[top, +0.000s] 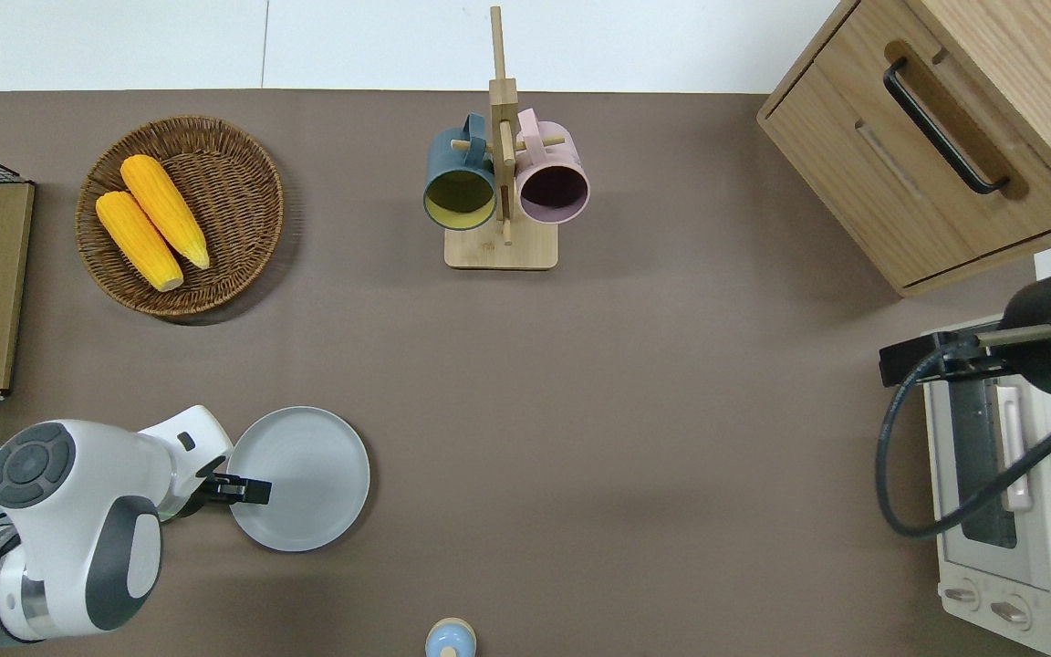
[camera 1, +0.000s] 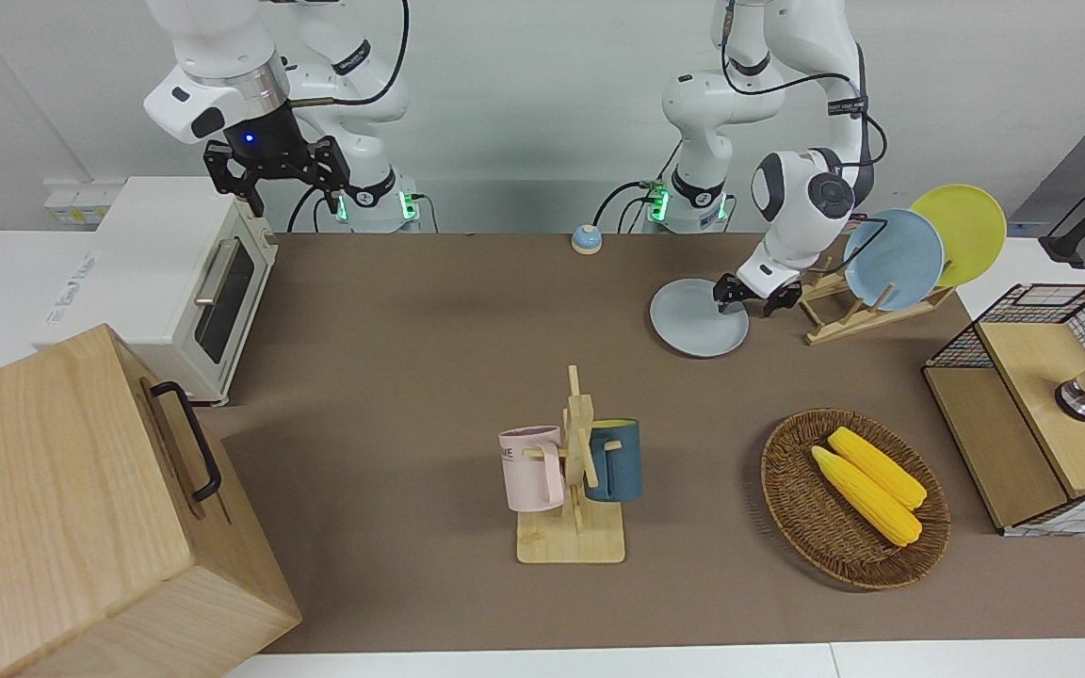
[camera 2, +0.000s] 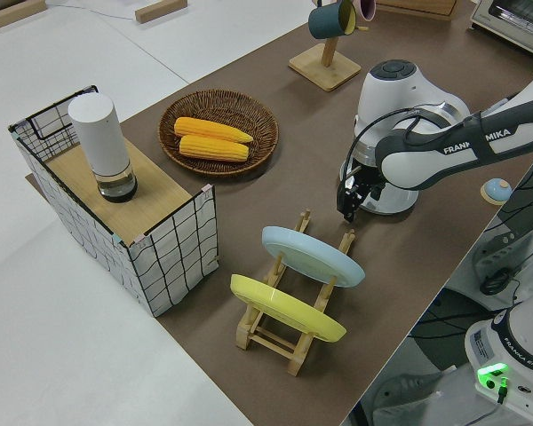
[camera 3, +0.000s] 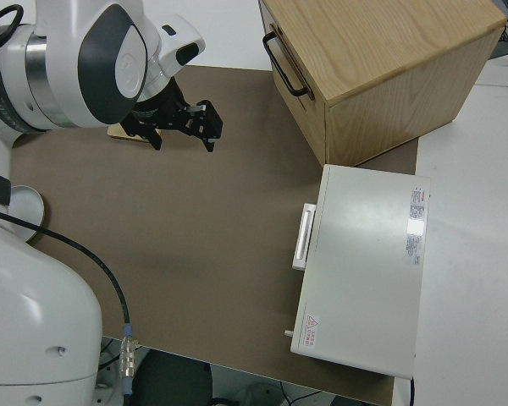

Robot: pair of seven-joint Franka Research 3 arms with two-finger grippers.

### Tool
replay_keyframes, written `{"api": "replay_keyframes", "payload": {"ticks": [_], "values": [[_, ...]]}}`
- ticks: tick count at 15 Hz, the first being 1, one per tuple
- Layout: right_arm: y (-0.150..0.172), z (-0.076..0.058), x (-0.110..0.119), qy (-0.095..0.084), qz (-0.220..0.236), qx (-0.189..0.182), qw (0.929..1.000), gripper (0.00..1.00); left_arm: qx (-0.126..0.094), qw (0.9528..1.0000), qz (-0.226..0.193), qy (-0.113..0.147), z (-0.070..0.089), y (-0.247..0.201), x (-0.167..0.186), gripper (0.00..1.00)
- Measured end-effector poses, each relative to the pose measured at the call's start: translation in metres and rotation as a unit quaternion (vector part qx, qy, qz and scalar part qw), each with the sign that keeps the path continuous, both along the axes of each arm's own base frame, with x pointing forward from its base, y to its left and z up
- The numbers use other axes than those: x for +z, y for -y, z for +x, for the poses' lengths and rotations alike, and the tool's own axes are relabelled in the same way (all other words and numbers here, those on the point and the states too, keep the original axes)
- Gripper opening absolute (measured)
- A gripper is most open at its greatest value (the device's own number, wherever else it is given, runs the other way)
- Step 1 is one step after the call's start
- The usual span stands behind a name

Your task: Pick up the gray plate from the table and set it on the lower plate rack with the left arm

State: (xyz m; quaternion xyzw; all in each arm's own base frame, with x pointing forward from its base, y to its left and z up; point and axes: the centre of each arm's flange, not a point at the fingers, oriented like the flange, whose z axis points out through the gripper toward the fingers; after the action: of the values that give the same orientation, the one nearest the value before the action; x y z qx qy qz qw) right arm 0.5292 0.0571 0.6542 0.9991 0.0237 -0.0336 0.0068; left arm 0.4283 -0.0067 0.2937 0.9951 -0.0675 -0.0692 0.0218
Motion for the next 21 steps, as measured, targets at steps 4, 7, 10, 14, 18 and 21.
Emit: {"api": "replay_keyframes", "payload": {"ticks": [4, 7, 10, 14, 18, 21], "values": [[0.0, 0.0, 0.0, 0.0, 0.0, 0.0, 1.0, 0.99, -0.001, 1.0, 0.0, 0.003, 0.001, 0.001, -0.001, 0.89], [0.0, 0.0, 0.0, 0.0, 0.0, 0.0, 1.0, 0.99, -0.003, 1.0, 0.0, 0.005, 0.002, 0.003, -0.001, 0.68], [0.0, 0.0, 0.0, 0.0, 0.0, 0.0, 1.0, 0.99, -0.007, 0.9999, 0.0, 0.008, 0.003, 0.007, 0.001, 0.33], [0.0, 0.0, 0.0, 0.0, 0.0, 0.0, 1.0, 0.99, -0.025, 0.9996, 0.0, 0.011, 0.003, 0.023, 0.003, 0.11], [0.0, 0.0, 0.0, 0.0, 0.0, 0.0, 1.0, 0.99, -0.025, 0.9996, 0.0, 0.012, 0.003, 0.024, 0.004, 0.1], [0.0, 0.0, 0.0, 0.0, 0.0, 0.0, 1.0, 0.99, -0.025, 0.9996, 0.0, 0.011, 0.003, 0.023, 0.004, 0.1]]}}
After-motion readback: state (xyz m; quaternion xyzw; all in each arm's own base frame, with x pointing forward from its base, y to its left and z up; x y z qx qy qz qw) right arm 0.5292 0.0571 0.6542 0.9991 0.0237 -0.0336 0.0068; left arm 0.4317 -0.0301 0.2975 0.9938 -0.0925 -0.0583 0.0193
